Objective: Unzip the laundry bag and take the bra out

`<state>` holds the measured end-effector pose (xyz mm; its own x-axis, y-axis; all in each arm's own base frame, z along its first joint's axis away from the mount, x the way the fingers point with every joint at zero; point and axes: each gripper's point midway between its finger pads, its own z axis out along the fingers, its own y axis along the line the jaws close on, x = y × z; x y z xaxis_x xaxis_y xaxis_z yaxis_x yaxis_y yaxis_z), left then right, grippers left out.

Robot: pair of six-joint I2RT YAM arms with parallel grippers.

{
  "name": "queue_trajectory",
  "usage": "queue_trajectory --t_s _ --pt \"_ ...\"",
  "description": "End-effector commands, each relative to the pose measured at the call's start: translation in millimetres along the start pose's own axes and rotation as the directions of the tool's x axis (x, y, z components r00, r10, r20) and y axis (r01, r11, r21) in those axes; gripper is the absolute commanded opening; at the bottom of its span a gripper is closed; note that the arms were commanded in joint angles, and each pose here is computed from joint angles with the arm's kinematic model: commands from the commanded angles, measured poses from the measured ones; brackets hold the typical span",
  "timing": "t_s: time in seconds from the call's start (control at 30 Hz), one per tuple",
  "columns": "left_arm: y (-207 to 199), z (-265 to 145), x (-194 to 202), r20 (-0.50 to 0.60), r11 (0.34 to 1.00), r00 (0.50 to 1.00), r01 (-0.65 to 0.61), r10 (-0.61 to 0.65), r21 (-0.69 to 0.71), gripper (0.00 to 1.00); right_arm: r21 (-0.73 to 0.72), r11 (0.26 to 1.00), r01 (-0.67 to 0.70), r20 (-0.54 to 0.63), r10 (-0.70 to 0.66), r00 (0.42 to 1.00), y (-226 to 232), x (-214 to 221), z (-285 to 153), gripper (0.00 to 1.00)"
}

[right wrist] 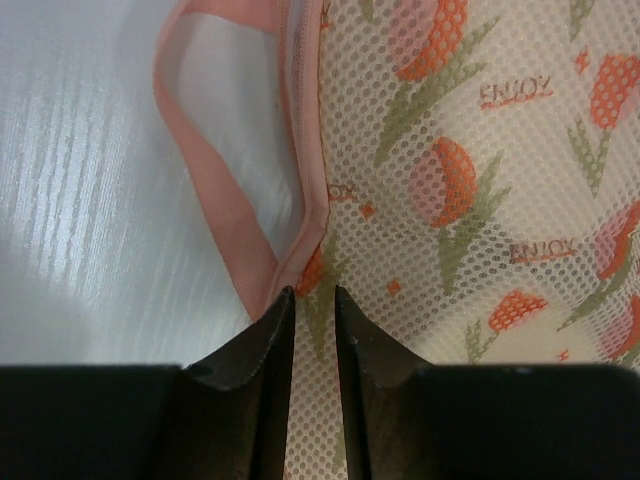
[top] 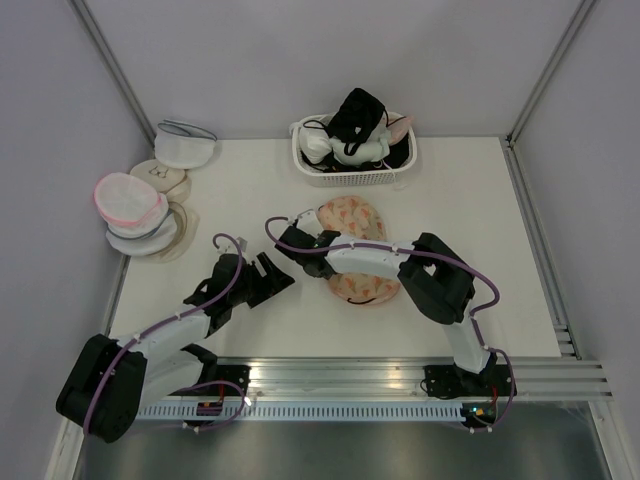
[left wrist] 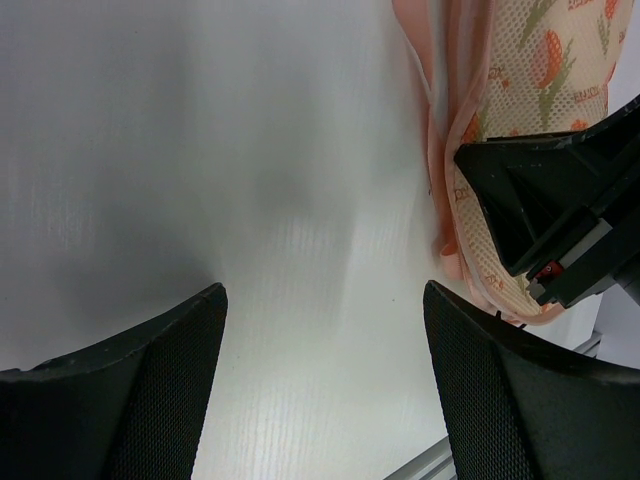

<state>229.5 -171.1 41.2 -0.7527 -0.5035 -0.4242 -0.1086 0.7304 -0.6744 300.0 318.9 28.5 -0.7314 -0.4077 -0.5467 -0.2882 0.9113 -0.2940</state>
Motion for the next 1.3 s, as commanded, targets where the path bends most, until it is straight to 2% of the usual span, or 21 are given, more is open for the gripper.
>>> queue_trajectory --t_s 0.0,0.2,0.43,0.53,0.73,1.03,1.27 --pt "-11 1 -6 0.011 0.999 1.0 0.015 -0.015 0.042 0.83 -0.012 1.0 -0.002 0.01 0.002 1.0 7 0 2 0.28" --pt "-8 1 -4 0.008 0.999 1.0 0.019 -0.02 0.037 0.84 -0.026 1.0 -0.004 -0.01 0.003 1.0 12 9 10 0.29" --pt "-4 -1 -3 0.009 0.999 1.0 0.024 -0.024 0.033 0.84 -0.047 0.999 -0.026 -0.029 0.025 0.999 15 20 18 0.13" --pt "-3 -1 -3 0.007 0.999 1.0 0.024 -0.025 0.032 0.84 -0.044 0.999 -0.028 -0.036 0.027 0.999 13 23 20 0.0" --pt "-3 -1 -2 0.003 0.999 1.0 0.024 -0.024 0.031 0.84 -0.038 0.998 -0.045 -0.004 0.045 0.999 4 14 9 0.0" --pt "-12 0 -8 0.003 0.998 1.0 0.015 -0.015 0.055 0.84 -0.174 0.973 -0.152 0.183 0.183 0.966 -30 -46 -81 0.0" --pt "-43 3 -17 0.002 0.985 1.0 -0.003 0.003 0.175 0.84 -0.252 0.947 -0.198 0.232 0.258 0.938 -49 -57 -119 0.0"
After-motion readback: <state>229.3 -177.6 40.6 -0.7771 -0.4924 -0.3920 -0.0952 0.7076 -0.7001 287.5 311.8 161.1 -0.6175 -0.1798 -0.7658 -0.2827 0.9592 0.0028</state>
